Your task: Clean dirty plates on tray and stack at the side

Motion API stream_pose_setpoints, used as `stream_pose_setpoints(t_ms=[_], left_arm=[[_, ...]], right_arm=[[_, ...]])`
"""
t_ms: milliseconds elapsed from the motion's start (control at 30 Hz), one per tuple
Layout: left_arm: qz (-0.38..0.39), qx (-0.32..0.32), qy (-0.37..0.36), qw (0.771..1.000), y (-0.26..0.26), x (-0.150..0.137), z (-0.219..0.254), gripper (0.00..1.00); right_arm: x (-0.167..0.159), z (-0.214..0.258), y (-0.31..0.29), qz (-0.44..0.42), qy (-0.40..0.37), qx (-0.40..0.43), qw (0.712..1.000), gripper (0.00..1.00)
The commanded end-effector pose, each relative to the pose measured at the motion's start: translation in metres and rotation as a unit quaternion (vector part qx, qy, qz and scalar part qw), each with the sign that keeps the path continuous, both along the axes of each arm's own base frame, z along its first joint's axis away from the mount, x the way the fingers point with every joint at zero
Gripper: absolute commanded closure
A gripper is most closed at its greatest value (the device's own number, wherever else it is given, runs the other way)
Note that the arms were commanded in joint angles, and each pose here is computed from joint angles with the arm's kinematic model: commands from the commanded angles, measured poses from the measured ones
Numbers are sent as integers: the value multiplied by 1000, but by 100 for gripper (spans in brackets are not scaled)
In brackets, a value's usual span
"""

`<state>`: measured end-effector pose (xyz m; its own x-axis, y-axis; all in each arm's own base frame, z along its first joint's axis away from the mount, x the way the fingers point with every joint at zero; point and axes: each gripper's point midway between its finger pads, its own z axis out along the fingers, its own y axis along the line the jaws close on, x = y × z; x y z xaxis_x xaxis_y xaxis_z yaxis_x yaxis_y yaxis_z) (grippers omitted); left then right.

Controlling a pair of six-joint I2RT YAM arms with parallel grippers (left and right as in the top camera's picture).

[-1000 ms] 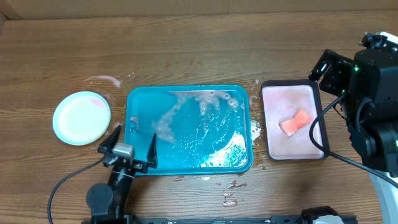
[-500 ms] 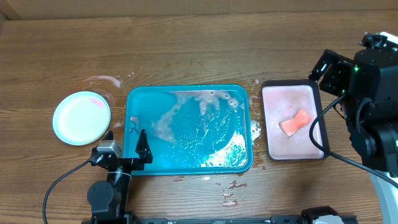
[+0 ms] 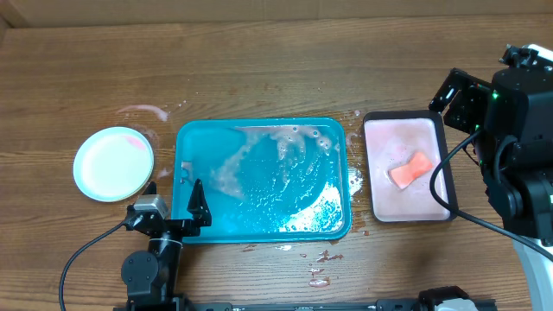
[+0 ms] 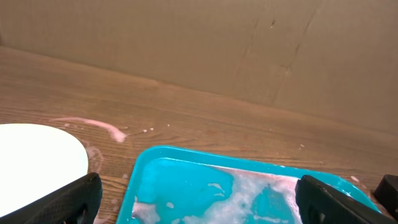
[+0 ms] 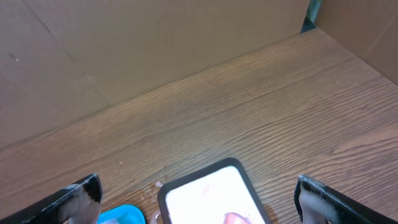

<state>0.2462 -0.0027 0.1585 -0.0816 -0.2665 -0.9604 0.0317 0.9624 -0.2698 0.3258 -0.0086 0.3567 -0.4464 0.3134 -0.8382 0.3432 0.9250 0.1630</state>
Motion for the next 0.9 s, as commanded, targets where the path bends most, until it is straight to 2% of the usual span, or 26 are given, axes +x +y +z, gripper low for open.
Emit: stream_pose_setpoints(t_ms=[0,867], left_arm=[[6,-9,0,1000,1,0,-1,0],[6,-9,0,1000,1,0,-1,1]], right_arm=[[-1,8,2,3,-13,2,1000,0],[-7,16,1,3,-25,4,1000,0]])
